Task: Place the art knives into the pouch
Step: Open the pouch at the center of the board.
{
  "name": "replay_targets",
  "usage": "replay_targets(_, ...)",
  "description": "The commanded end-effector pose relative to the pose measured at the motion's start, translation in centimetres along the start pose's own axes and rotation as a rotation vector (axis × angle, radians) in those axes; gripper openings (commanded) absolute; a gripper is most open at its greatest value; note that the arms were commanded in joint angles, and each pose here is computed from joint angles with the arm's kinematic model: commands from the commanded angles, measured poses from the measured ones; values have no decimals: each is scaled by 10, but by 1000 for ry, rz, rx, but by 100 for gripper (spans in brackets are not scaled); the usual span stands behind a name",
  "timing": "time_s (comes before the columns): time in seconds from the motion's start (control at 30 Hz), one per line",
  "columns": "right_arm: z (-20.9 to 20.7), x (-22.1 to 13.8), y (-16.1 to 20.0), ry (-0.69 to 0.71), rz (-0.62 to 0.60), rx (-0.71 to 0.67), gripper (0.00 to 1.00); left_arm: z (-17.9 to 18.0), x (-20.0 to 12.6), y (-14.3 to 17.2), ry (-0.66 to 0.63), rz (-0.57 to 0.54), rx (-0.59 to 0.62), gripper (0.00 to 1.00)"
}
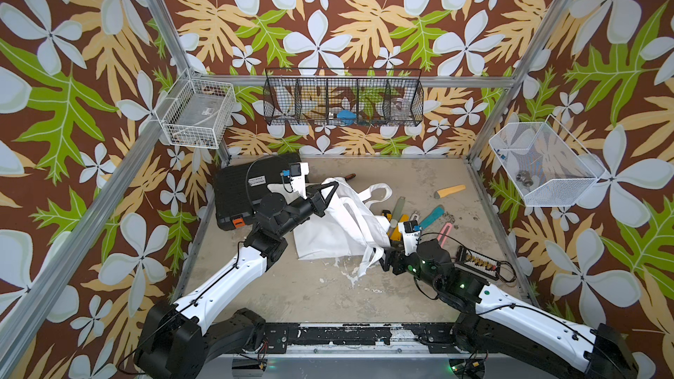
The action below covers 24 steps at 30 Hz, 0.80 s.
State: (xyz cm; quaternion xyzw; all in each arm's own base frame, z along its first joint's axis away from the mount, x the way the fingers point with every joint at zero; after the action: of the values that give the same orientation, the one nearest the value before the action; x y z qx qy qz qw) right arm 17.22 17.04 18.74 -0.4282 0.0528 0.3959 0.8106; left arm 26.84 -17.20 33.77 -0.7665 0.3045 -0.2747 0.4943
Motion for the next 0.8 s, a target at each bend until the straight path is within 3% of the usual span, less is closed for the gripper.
replay_targets(0.0,13,-1,-7,-108,-45,42,83,-2,-2,-7,3,-27,-2,0)
replay_targets(0.1,16,-3,-14,-142,-86,44,71,-4,-5,-9,11,-35,-13,0)
replay_targets(0.23,26,7,-26,-155,-124,24,44,-10,-13,-15,38,-61,-26,0)
replay_targets(0.3,30,15,-32,-134,-124,7,10,-13,-17,-17,53,-65,-33,0)
replay_targets(0.33,32,18,-35,-114,-123,-9,0,-15,-19,-19,63,-67,-34,0)
replay_targets(0.47,45,7,-59,-66,-194,-80,0,-17,-25,-22,45,-60,-27,0)
replay_targets(0.6,68,-30,-93,-63,-304,-162,0,-11,-24,-23,-29,-30,-12,0)
replay_targets(0.7,83,-53,-108,-100,-338,-194,0,-5,-19,-21,-78,7,-3,33)
replay_targets(0.77,88,-59,-111,-119,-340,-210,0,-2,-14,-21,-96,25,0,47)
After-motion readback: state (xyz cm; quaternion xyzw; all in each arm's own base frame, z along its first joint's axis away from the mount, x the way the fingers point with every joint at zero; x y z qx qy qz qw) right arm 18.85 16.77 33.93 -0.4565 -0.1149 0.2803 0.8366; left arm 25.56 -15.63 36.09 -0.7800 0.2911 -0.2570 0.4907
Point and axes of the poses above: each gripper's point midway between its finger pads, its own x axis out along the fingers, its own z axis along the line the jaws close on, y = z × x, the point moved 8 cm from there along -x, back along the fingers, and after that the axes turned 15 degrees about x, right-handed, at the moved point
